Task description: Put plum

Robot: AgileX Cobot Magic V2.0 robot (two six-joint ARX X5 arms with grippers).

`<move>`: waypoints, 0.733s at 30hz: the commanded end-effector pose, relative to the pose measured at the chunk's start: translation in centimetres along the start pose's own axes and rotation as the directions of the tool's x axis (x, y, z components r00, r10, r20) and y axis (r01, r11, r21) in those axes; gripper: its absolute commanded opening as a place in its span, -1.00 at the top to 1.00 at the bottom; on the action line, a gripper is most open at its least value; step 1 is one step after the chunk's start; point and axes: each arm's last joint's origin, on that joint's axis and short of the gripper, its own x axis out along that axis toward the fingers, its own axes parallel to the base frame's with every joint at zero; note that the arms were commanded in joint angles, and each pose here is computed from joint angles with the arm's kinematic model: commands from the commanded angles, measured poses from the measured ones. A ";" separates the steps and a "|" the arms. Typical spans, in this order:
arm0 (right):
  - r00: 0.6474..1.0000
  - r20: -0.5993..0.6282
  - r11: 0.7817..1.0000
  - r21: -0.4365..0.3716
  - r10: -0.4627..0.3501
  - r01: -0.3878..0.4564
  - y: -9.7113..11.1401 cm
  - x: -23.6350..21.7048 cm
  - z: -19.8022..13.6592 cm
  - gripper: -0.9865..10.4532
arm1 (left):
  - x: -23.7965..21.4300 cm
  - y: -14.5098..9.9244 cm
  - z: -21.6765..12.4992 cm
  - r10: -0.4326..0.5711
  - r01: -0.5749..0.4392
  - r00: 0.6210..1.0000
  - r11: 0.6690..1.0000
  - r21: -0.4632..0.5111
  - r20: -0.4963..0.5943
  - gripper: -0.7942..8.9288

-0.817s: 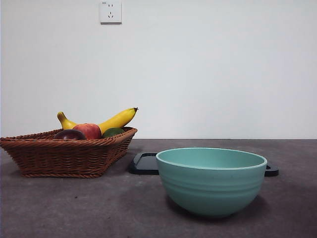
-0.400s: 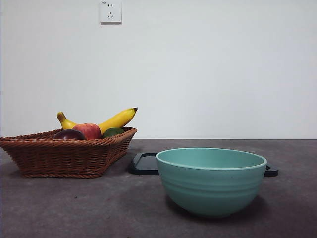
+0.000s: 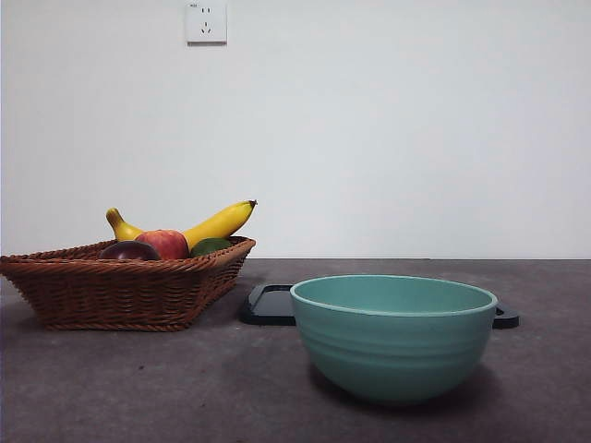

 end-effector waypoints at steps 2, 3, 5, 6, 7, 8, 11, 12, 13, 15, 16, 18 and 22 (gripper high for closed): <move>0.997 -0.066 0.998 -0.048 0.043 -0.047 0.8 -0.6 1.9 0.82 | -0.4 -1.1 1.5 -0.081 0.083 0.996 0.995 0.054 -0.028 0.82; 0.995 -0.087 0.997 -0.047 0.052 -0.056 1.0 -0.7 2.3 0.82 | -0.5 -1.3 1.8 -0.105 0.107 0.994 0.993 0.053 -0.042 0.82; 0.989 -0.127 0.996 -0.045 0.074 -0.080 1.3 -0.7 3.0 0.82 | -0.7 -1.8 2.3 -0.152 0.156 0.986 0.986 0.050 -0.073 0.82; 0.985 -0.147 0.994 -0.041 0.091 -0.098 1.5 -0.7 3.3 0.82 | -0.8 -2.0 2.5 -0.173 0.178 0.981 0.983 0.052 -0.091 0.82; 0.980 -0.166 0.993 -0.035 0.108 -0.115 1.6 -0.7 3.6 0.82 | -0.9 -2.3 2.7 -0.189 0.197 0.976 0.979 0.059 -0.111 0.82; 0.975 -0.183 0.991 -0.032 0.126 -0.134 1.8 -0.7 3.8 0.82 | -0.9 -2.4 2.9 -0.195 0.204 0.973 0.977 0.065 -0.126 0.82; 0.958 -0.236 0.985 -0.024 0.162 -0.172 2.1 -0.6 4.1 0.82 | -1.3 -2.9 3.2 -0.204 0.222 0.964 0.971 0.089 -0.172 0.82; 0.952 -0.255 0.983 -0.024 0.169 -0.181 2.2 -0.5 4.2 0.82 | -1.4 -3.0 3.3 -0.206 0.227 0.960 0.969 0.098 -0.188 0.82; 0.946 -0.272 0.981 -0.029 0.176 -0.191 2.3 -0.5 4.2 0.82 | -1.4 -3.1 3.3 -0.208 0.232 0.957 0.967 0.105 -0.202 0.82; 0.936 -0.295 0.978 -0.032 0.190 -0.208 2.3 -0.3 4.1 0.82 | -1.4 -3.2 3.3 -0.209 0.239 0.953 0.964 0.117 -0.221 0.82; 0.932 -0.305 0.976 -0.031 0.198 -0.217 2.4 -0.3 4.0 0.82 | -1.3 -3.2 3.3 -0.211 0.242 0.951 0.963 0.118 -0.228 0.82; 0.925 -0.316 0.972 -0.029 0.212 -0.233 2.5 -0.2 4.0 0.82 | -1.3 -3.2 3.2 -0.210 0.245 0.948 0.961 0.125 -0.239 0.82; 0.922 -0.318 0.968 -0.046 0.220 -0.246 2.5 -0.2 4.0 0.82 | -1.2 -3.2 3.2 -0.210 0.247 0.948 0.959 0.135 -0.240 0.82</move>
